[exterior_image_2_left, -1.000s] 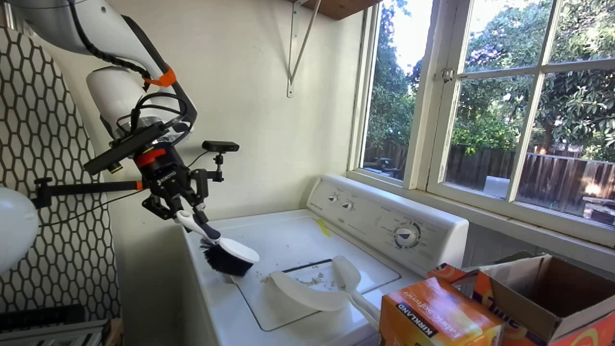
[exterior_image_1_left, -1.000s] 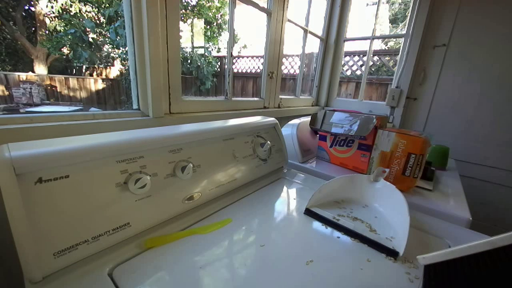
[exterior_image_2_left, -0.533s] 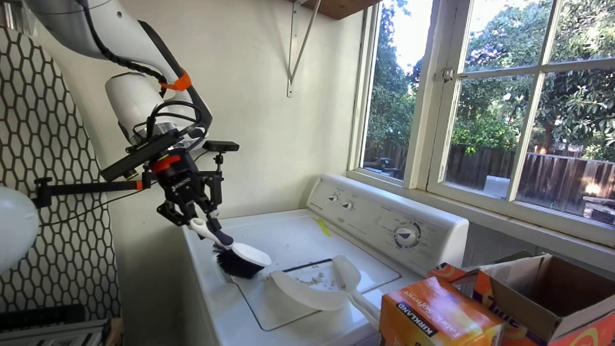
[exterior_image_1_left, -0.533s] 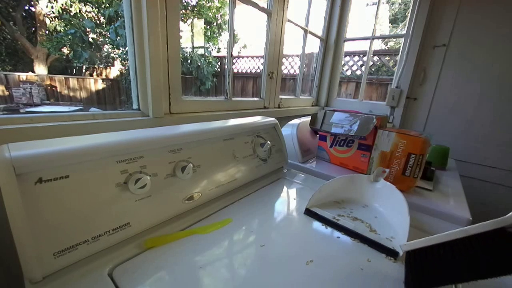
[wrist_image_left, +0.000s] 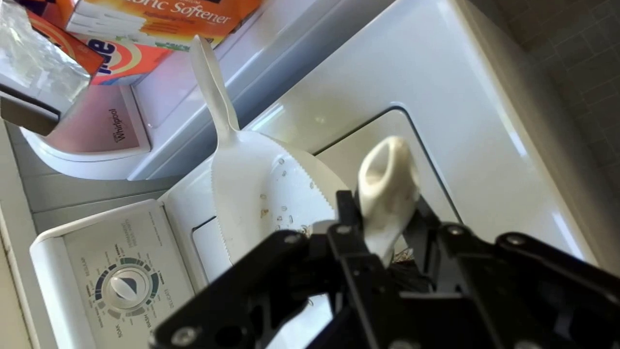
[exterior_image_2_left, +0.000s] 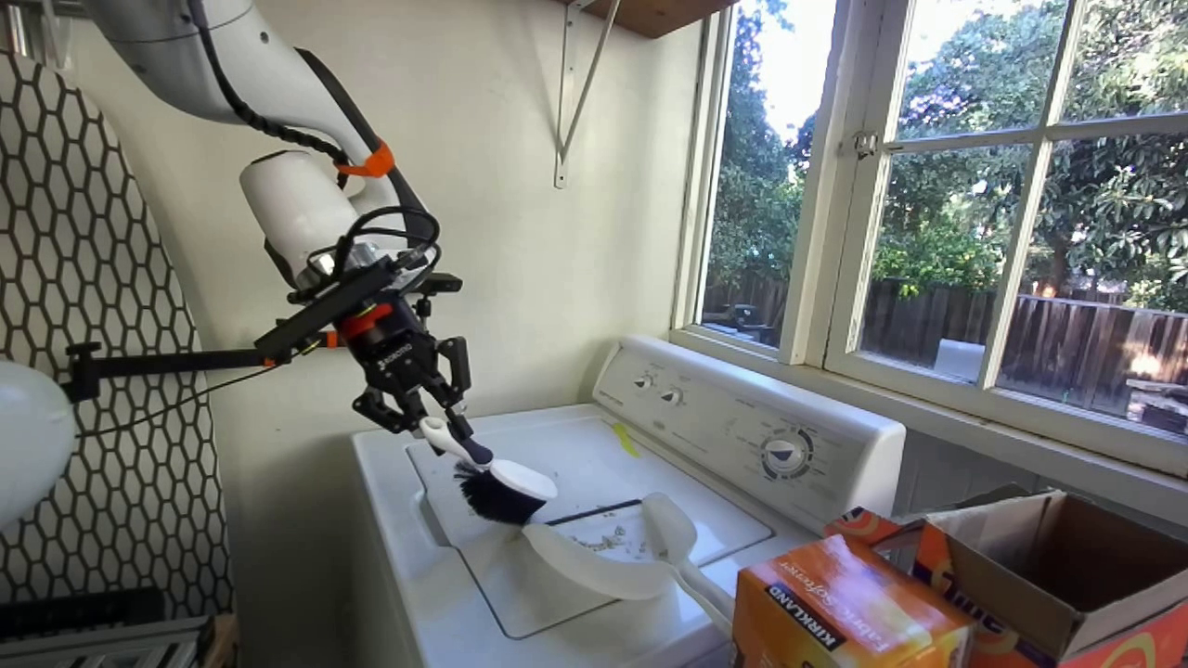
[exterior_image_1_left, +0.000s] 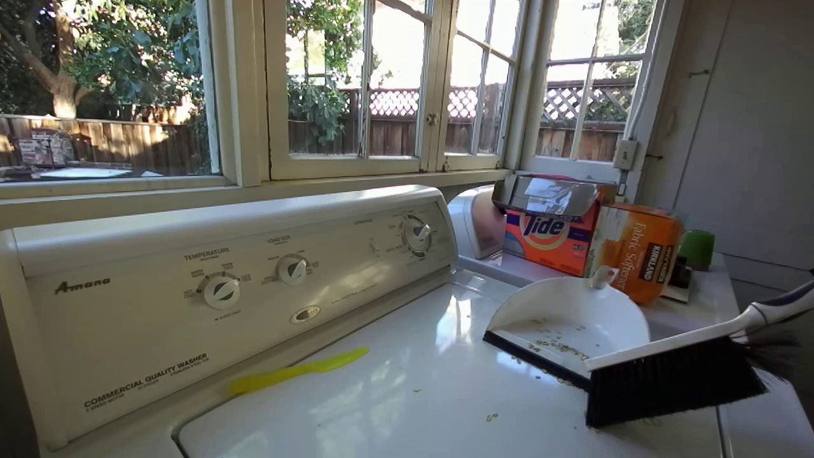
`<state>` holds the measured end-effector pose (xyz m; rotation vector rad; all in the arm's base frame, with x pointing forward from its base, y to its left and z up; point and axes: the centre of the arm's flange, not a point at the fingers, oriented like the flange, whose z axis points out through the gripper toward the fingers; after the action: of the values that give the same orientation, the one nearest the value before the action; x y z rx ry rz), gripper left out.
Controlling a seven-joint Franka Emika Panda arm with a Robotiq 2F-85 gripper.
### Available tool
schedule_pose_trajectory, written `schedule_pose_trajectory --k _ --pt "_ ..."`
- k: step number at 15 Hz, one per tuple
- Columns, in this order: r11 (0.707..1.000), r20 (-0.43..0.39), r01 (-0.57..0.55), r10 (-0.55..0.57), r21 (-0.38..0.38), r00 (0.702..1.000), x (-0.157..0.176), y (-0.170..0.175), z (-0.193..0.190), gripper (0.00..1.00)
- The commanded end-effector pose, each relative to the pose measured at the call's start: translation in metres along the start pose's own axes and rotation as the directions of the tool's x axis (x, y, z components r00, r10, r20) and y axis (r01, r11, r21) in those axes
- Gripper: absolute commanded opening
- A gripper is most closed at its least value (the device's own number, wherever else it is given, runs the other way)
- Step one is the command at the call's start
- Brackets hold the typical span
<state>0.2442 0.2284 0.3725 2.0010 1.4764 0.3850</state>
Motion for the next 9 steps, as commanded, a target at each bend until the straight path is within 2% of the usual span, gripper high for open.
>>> schedule_pose_trajectory --k 1,9 --pt "0.999 -0.03 0.05 -0.05 0.009 0.998 0.017 0.02 0.01 0.07" --pt "0.998 -0.004 0.017 -0.017 -0.068 1.0 0.014 0.033 0.002 0.07"
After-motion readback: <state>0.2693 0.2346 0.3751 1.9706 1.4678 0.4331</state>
